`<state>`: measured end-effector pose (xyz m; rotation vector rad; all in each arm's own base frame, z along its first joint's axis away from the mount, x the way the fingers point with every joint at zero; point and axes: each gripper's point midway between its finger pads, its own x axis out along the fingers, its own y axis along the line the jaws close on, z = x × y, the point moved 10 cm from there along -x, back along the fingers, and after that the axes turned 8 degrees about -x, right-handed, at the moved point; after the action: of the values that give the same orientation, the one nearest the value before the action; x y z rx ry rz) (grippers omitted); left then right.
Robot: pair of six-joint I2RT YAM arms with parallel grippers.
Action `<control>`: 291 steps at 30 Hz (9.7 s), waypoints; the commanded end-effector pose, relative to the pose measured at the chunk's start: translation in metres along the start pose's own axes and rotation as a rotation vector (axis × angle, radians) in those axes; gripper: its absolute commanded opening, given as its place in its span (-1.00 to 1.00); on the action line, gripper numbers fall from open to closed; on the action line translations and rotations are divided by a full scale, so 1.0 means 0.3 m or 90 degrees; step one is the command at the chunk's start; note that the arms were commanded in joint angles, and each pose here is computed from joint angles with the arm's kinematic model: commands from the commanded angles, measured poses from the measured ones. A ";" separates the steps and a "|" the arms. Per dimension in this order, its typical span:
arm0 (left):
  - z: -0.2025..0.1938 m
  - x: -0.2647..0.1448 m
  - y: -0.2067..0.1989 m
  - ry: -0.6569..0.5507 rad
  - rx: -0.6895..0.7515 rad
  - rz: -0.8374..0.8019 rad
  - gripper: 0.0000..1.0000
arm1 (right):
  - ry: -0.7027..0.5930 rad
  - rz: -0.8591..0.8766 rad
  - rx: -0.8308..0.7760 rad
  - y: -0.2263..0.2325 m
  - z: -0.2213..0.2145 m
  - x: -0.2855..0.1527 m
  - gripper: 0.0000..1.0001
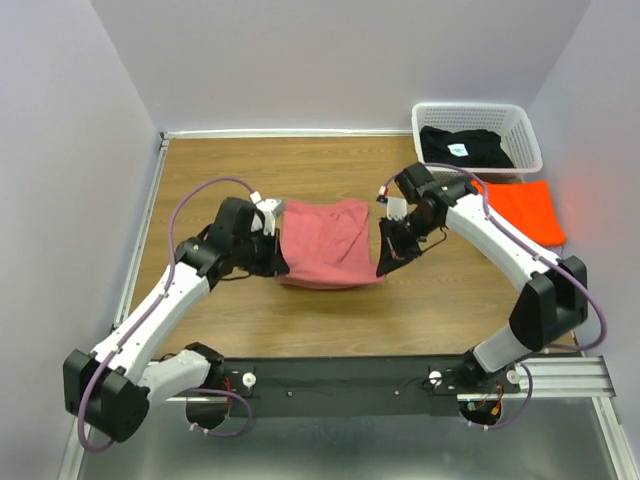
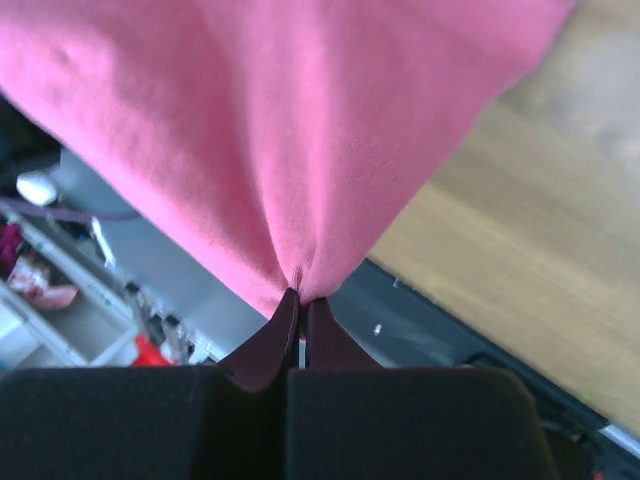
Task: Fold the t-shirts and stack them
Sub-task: Fold the tshirt
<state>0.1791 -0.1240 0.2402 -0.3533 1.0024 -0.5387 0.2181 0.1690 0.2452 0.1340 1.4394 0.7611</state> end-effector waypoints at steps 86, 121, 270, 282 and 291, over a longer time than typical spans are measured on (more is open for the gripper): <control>0.527 0.639 0.243 -0.122 -0.036 -0.017 -0.71 | -0.116 -0.085 0.291 -0.578 0.115 0.350 -0.99; 0.410 0.571 0.038 -0.183 0.051 -0.089 -0.26 | -0.398 0.204 0.027 -0.325 0.208 0.158 -0.08; 0.081 0.222 0.102 -0.260 -0.003 0.165 0.40 | -0.404 -0.146 0.194 -0.566 0.136 0.087 -0.02; 0.026 0.170 -0.023 -0.294 0.104 0.155 0.30 | -0.306 -0.132 0.114 -0.510 0.327 0.323 -0.17; -0.014 0.249 -0.199 -0.259 0.226 0.110 0.25 | -0.329 -0.176 0.075 -0.394 0.345 0.241 -0.15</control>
<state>0.1898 -0.1940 0.2112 -0.1365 0.5673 -0.4256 0.3586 0.1684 0.1136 0.2544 1.0282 0.4634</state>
